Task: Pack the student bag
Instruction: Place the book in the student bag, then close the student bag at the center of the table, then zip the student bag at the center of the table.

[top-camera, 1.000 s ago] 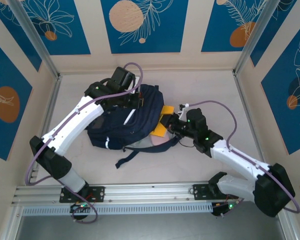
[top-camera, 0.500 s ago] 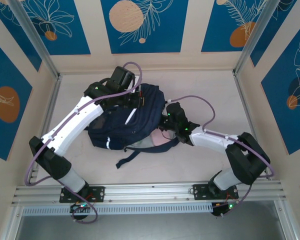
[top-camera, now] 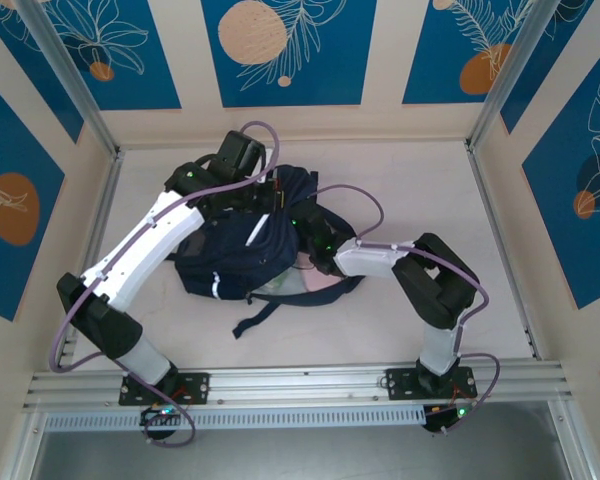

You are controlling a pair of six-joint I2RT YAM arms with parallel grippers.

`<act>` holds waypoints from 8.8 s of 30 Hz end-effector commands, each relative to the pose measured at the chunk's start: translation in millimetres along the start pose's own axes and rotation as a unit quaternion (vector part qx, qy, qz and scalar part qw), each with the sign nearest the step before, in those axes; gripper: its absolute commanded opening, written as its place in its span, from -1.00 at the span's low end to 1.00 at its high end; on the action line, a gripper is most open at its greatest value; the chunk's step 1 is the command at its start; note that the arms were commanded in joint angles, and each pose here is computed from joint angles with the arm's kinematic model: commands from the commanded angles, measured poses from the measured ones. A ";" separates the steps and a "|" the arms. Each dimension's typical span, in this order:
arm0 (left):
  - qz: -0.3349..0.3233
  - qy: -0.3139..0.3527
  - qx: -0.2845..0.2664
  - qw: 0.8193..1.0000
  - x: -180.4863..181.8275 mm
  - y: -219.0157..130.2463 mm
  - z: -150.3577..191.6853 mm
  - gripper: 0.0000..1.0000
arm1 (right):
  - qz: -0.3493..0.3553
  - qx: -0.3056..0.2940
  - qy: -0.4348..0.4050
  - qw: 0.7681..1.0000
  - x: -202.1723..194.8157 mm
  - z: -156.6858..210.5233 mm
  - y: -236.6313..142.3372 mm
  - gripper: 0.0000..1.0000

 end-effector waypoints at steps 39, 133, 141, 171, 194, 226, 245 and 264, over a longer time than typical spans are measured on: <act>0.107 -0.110 -0.052 0.987 22.1 10.3 -10.3 -1.00 | 0.026 -0.114 -0.116 0.986 -22.9 3.5 -231.4 0.08; -0.114 -0.230 -0.036 0.966 143.0 -31.7 227.9 0.21 | 0.418 0.077 -0.221 0.878 -83.5 143.8 -34.8 -0.55; -0.118 -0.233 -0.055 0.964 142.5 -29.5 219.2 0.18 | 0.369 0.070 -0.247 0.894 -92.7 139.4 -56.4 -0.79; -0.104 -0.337 -0.136 0.926 143.6 28.1 175.1 0.14 | 0.244 0.026 -0.383 0.890 -113.9 117.8 -95.5 -0.89; -0.127 -0.350 -0.091 0.924 160.6 47.3 176.9 0.02 | 0.257 0.071 -0.409 0.873 -131.0 102.6 -122.5 -1.00; -0.082 -0.400 -0.091 0.908 165.1 42.8 189.7 0.54 | 0.292 0.051 -0.253 0.921 -120.5 106.5 -89.7 -1.00; -0.164 -0.377 -0.118 0.904 195.0 83.7 176.8 -0.80 | 0.335 0.063 -0.310 0.888 -127.0 99.4 -111.4 -1.00; -0.152 -0.370 -0.110 0.910 170.9 41.0 117.1 0.03 | 0.271 0.059 -0.264 0.924 -122.1 99.4 -114.0 -1.00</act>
Point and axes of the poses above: each hand's point on the last joint's axis, 136 mm out from that joint toward the fingers, its own y axis out along the fingers, its own x axis along the line the jaws close on, z = x × y, the point moved 7 cm from there along -y, back along the fingers
